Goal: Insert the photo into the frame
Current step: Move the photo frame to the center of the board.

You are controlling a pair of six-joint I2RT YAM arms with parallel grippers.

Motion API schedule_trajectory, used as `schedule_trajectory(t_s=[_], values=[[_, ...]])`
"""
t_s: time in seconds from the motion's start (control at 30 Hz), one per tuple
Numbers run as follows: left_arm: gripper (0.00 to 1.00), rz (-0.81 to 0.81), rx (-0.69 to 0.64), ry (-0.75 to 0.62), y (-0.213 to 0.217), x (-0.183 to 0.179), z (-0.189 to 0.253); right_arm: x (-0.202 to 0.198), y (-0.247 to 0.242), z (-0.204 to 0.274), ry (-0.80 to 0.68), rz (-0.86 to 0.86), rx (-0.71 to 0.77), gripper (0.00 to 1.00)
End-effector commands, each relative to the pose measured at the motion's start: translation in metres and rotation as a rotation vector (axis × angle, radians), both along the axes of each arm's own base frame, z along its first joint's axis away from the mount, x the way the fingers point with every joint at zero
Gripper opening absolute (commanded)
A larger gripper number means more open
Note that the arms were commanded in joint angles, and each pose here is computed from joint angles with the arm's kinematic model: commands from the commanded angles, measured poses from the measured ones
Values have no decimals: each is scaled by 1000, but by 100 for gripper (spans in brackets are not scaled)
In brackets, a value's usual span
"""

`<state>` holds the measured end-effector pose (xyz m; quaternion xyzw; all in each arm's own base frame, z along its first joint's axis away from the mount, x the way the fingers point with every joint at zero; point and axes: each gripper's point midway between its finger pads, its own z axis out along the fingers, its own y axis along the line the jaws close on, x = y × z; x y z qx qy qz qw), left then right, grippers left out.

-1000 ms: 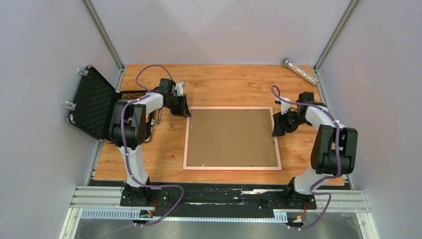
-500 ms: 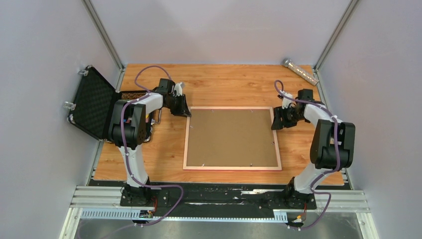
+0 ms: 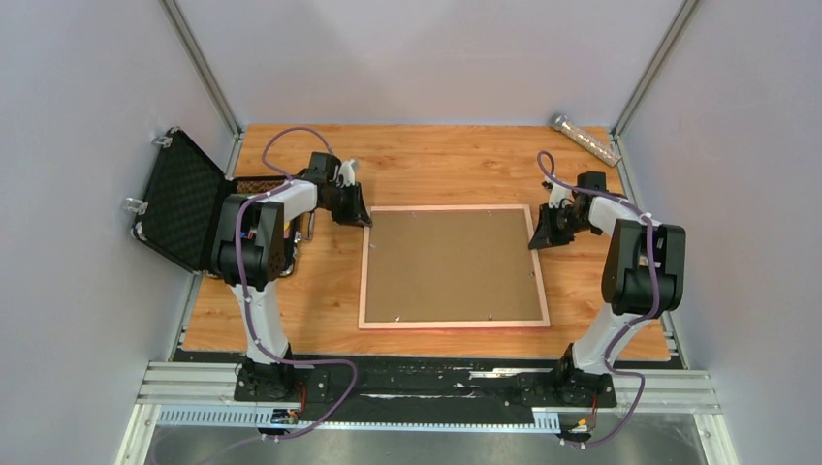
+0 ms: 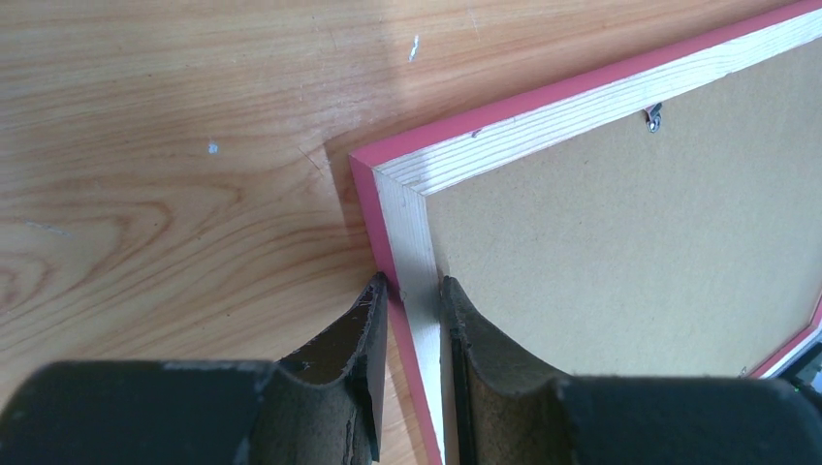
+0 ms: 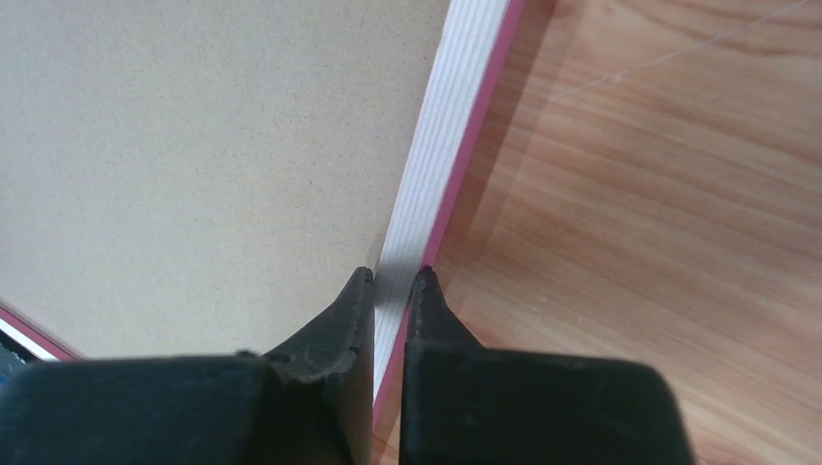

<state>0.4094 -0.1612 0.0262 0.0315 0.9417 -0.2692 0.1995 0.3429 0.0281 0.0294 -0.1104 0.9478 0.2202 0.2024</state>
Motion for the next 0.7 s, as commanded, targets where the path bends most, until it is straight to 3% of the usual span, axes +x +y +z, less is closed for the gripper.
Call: schedule_trajectory(t_s=[0.0,0.53,0.6,0.67], values=[[0,33,63,-13,16,15,-13,31,-2,2,-53,-13,-1,0],[0,89,89,-84,30,94,5,109,-1,8,-93,-87,22,1],[0,91,88,-83,29,98,4,113,1,11,-103,-83,25,6],[6,93,83,-85,28,100,4,114,1,14,-116,-81,23,15]])
